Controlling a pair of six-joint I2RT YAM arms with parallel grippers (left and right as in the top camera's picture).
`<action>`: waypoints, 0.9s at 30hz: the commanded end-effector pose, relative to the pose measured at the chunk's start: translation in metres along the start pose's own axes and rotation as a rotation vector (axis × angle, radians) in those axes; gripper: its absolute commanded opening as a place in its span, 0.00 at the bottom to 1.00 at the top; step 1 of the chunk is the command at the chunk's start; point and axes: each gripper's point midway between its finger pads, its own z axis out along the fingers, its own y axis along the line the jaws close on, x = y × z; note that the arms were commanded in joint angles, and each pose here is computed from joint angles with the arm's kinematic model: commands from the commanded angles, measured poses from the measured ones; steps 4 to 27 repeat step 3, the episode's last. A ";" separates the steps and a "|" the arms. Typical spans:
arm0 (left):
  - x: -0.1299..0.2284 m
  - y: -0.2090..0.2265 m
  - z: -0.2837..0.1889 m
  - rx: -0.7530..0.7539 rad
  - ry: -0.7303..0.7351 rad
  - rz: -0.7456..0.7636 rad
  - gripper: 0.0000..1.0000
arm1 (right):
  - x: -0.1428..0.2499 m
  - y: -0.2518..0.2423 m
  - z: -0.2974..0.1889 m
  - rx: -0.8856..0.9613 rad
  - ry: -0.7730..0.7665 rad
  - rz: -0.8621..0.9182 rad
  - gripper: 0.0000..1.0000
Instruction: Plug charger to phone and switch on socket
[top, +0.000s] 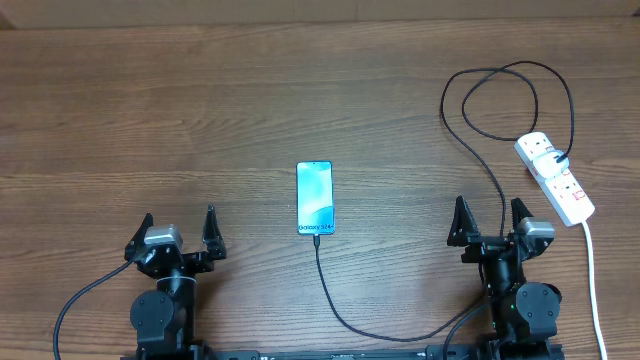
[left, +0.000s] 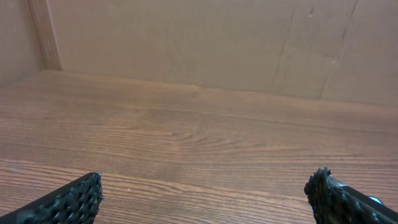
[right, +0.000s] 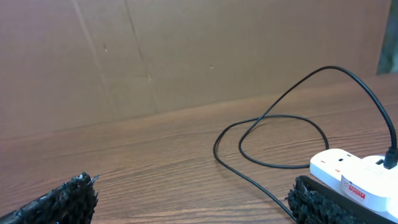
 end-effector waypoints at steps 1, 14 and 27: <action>0.000 0.001 0.000 -0.004 -0.006 0.022 1.00 | 0.001 0.001 0.000 -0.007 -0.006 -0.004 1.00; 0.000 0.001 0.000 -0.004 -0.006 0.022 1.00 | 0.001 0.001 0.000 -0.007 -0.006 -0.004 1.00; 0.000 0.001 0.000 -0.004 -0.006 0.022 1.00 | 0.001 0.001 0.000 -0.007 -0.006 -0.004 1.00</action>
